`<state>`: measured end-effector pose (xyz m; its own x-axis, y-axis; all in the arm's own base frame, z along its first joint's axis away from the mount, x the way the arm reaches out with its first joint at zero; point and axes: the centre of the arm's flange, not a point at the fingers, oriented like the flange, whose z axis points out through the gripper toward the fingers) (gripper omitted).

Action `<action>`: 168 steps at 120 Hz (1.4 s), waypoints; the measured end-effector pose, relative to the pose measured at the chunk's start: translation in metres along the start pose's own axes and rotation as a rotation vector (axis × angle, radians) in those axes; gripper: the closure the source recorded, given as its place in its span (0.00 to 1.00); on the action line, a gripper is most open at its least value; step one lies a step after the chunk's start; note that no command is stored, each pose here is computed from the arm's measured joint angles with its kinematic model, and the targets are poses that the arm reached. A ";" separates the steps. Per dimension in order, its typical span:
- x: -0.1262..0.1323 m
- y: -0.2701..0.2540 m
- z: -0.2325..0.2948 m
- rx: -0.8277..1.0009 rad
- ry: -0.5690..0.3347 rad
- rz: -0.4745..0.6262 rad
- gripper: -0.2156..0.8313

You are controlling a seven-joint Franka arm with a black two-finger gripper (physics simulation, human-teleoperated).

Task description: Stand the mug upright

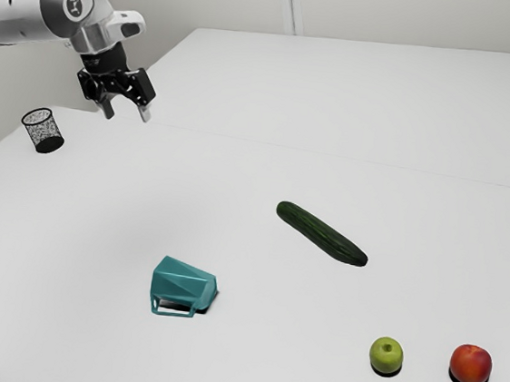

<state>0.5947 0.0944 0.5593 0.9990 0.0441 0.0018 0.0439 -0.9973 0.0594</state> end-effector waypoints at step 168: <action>-0.128 0.015 0.205 -0.480 -0.119 -0.056 0.21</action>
<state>0.4680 0.0621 0.3558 0.9900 0.0623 -0.1269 0.1189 -0.8525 0.5091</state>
